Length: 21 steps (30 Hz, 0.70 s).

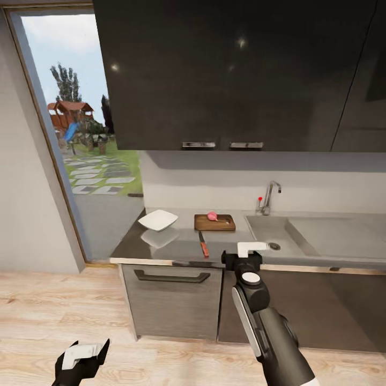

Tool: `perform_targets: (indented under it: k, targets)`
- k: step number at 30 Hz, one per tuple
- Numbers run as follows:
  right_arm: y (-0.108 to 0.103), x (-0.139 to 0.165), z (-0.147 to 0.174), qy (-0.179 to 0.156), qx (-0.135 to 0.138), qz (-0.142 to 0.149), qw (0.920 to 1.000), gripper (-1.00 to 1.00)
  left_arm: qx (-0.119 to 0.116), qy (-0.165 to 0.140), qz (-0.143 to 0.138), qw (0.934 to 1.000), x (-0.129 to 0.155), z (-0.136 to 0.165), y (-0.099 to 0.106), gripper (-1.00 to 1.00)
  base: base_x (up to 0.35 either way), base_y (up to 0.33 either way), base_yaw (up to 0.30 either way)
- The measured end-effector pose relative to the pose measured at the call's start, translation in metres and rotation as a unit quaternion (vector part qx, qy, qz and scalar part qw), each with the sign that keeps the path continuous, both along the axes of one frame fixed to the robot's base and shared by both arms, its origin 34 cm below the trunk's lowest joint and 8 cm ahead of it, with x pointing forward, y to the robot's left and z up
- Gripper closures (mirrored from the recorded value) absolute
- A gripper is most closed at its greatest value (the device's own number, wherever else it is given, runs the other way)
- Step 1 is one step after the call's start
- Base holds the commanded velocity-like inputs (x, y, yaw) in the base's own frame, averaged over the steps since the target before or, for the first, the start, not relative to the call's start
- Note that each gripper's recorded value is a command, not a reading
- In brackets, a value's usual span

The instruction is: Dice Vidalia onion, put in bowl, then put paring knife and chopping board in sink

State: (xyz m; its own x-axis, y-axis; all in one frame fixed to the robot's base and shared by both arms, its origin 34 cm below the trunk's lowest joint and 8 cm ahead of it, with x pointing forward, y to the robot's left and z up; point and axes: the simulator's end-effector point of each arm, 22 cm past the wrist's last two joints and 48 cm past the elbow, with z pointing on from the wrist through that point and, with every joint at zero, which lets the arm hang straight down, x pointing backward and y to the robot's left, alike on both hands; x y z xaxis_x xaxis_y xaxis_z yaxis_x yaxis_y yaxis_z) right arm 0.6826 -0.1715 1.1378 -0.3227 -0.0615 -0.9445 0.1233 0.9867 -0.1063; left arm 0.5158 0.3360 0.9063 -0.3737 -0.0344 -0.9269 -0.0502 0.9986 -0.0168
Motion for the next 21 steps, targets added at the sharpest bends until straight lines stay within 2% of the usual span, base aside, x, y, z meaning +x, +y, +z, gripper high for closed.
perform_targets:
  k: [1,4,13,21]
  targets:
    - [0.0082,0.0016,-0.0003,-0.002,0.007,0.018,0.9998,-1.00,0.001,0.001,0.000,1.0000,-0.0002,-0.0004,0.0000,-1.00,0.000,0.304,0.000]
    - [0.0123,0.0022,-0.0004,-0.003,0.010,0.026,0.9996,-1.00,0.001,0.001,0.000,1.0000,-0.0004,-0.0009,-0.0001,-1.00,0.000,0.304,0.000]
    - [0.0126,0.0021,-0.0004,-0.003,0.010,0.027,0.9996,-1.00,0.002,0.006,0.001,1.0000,-0.0030,-0.0059,0.0009,-1.00,0.058,0.304,0.000]
    - [0.0126,0.0019,-0.0024,0.000,0.009,0.027,0.9996,-1.00,0.003,0.006,0.000,1.0000,-0.0030,-0.0056,0.0009,-1.00,0.228,0.239,0.000]
